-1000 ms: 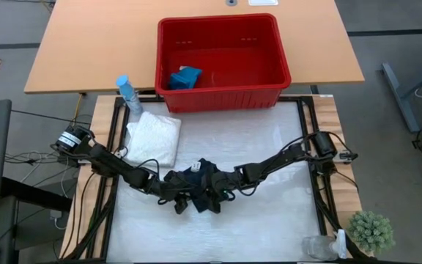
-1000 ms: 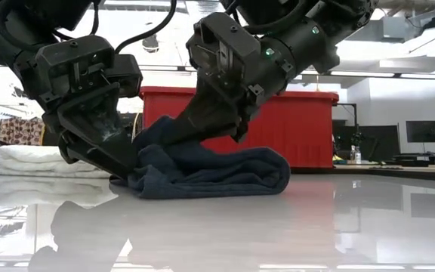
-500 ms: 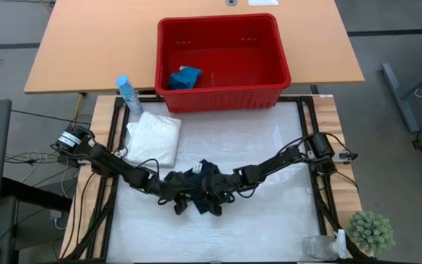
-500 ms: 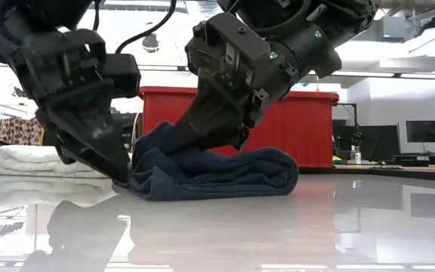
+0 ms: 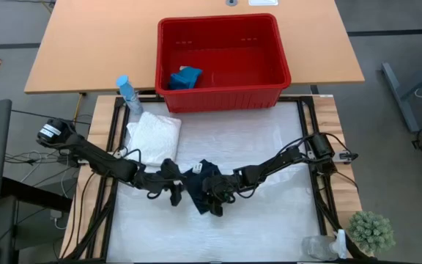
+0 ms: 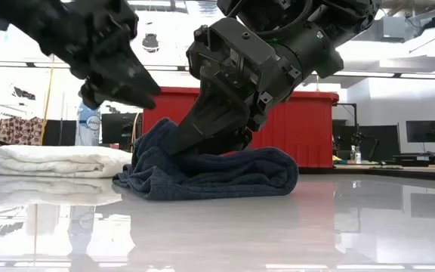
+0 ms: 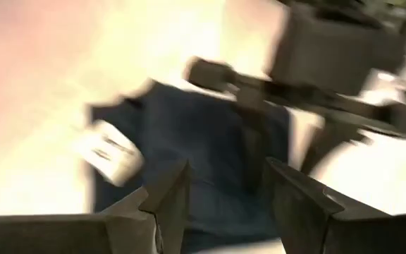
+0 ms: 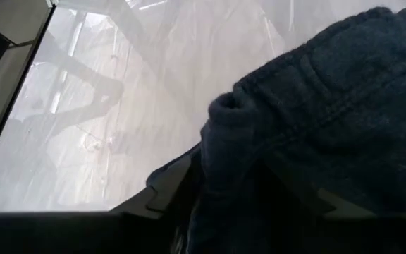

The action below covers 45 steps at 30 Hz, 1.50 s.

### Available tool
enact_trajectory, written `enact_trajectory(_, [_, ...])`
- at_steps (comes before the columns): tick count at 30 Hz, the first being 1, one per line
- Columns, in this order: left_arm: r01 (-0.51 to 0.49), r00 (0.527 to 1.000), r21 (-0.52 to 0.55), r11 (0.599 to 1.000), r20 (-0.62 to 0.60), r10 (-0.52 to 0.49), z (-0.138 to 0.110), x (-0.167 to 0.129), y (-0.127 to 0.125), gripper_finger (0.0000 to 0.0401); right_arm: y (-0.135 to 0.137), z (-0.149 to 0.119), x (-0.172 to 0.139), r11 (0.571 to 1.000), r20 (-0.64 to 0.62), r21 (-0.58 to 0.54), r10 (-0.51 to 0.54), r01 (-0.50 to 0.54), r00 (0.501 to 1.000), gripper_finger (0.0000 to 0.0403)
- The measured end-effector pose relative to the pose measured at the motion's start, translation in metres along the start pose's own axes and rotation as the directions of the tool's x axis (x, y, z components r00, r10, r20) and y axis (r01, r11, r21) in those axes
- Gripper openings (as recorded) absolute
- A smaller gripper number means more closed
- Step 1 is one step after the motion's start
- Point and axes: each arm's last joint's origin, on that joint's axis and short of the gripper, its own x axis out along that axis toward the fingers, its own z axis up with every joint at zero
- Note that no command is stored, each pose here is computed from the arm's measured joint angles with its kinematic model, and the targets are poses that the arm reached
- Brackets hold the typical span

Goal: Fold Laundry from Bin
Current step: Fold the black shorts, then stack the black shorts on the white shirt

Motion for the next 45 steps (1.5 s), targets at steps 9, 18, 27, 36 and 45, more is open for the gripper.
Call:
enact_trajectory(9, [0.075,0.996,0.020,0.997,-0.059,-0.073,-0.014,0.028,0.001,0.0169,0.000,-0.001,0.000,1.000,-0.008,0.018,-0.003,0.004,1.000,0.0191])
enact_trajectory(18, [-0.007,0.989,0.054,0.999,-0.147,0.014,-0.043,0.051,0.009,0.0169,0.005,-0.003,0.000,1.000,-0.018,0.016,0.003,-0.003,1.000,0.0191])
enact_trajectory(27, [0.008,0.976,0.043,0.999,-0.217,0.002,-0.054,0.058,0.011,0.0169,0.011,0.013,-0.018,0.993,0.005,0.079,0.088,-0.088,0.996,0.0201])
enact_trajectory(36, [0.003,0.975,0.037,0.999,-0.224,0.006,-0.055,0.058,0.011,0.0169,0.002,0.018,-0.080,0.931,-0.253,0.335,-0.059,0.144,0.966,0.0194])
enact_trajectory(45, [-0.010,0.979,0.018,1.000,-0.204,0.013,-0.054,0.058,0.012,0.0169,-0.014,0.014,-0.090,0.756,-0.287,0.510,-0.301,0.411,0.909,0.0197])
